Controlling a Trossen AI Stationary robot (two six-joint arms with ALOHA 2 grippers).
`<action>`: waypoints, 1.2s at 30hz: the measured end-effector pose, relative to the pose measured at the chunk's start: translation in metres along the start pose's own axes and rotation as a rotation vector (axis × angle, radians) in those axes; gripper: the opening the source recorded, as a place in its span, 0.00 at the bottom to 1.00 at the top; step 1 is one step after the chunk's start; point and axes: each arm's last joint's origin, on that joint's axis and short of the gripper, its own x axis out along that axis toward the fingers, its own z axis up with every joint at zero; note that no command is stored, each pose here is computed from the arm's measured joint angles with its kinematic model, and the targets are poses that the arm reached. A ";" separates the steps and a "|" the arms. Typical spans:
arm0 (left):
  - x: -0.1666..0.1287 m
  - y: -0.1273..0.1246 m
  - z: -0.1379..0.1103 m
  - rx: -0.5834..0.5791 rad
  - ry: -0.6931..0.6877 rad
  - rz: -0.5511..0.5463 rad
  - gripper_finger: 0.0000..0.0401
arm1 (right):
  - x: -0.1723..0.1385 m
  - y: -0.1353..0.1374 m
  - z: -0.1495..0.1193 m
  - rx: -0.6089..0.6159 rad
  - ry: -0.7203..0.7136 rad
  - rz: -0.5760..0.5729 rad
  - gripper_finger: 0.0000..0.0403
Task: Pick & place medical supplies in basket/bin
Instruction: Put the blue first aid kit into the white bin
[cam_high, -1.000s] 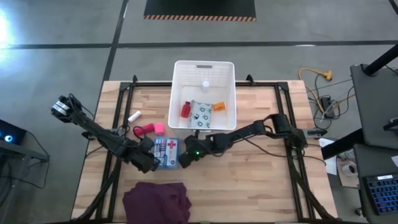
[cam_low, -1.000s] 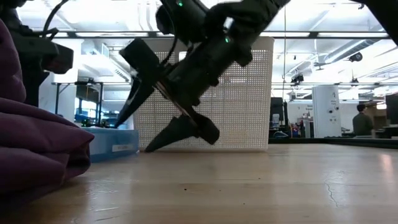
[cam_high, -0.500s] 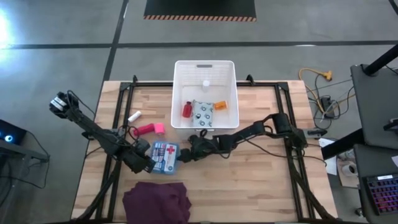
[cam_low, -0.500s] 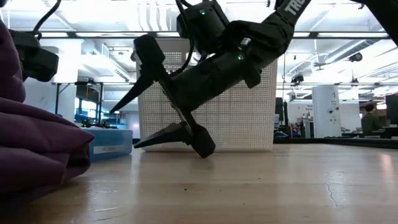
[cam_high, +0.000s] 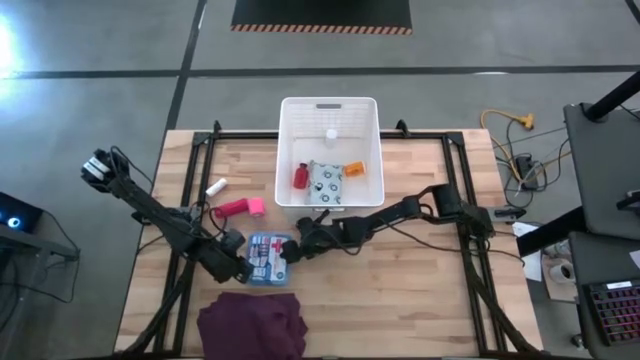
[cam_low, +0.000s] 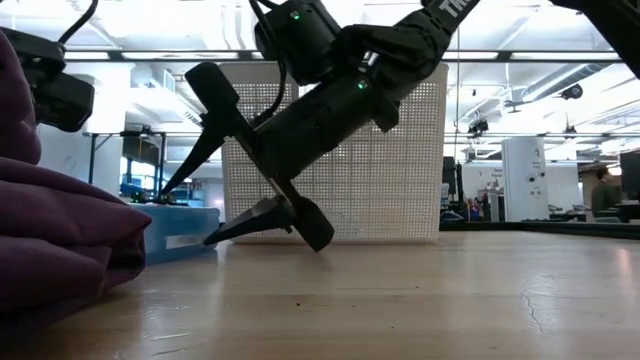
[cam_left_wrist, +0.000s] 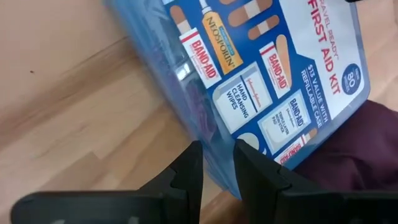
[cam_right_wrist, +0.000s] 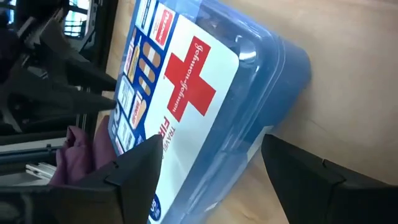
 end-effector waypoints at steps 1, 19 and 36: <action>-0.001 -0.001 0.001 -0.003 -0.005 -0.005 0.18 | 0.000 0.000 0.000 -0.001 0.001 -0.004 0.65; -0.029 -0.015 0.010 0.164 -0.097 0.110 0.17 | -0.001 0.003 -0.006 -0.032 0.022 -0.038 0.64; -0.040 0.006 0.009 0.088 -0.042 0.262 0.17 | -0.001 0.002 -0.008 -0.008 0.022 -0.059 0.63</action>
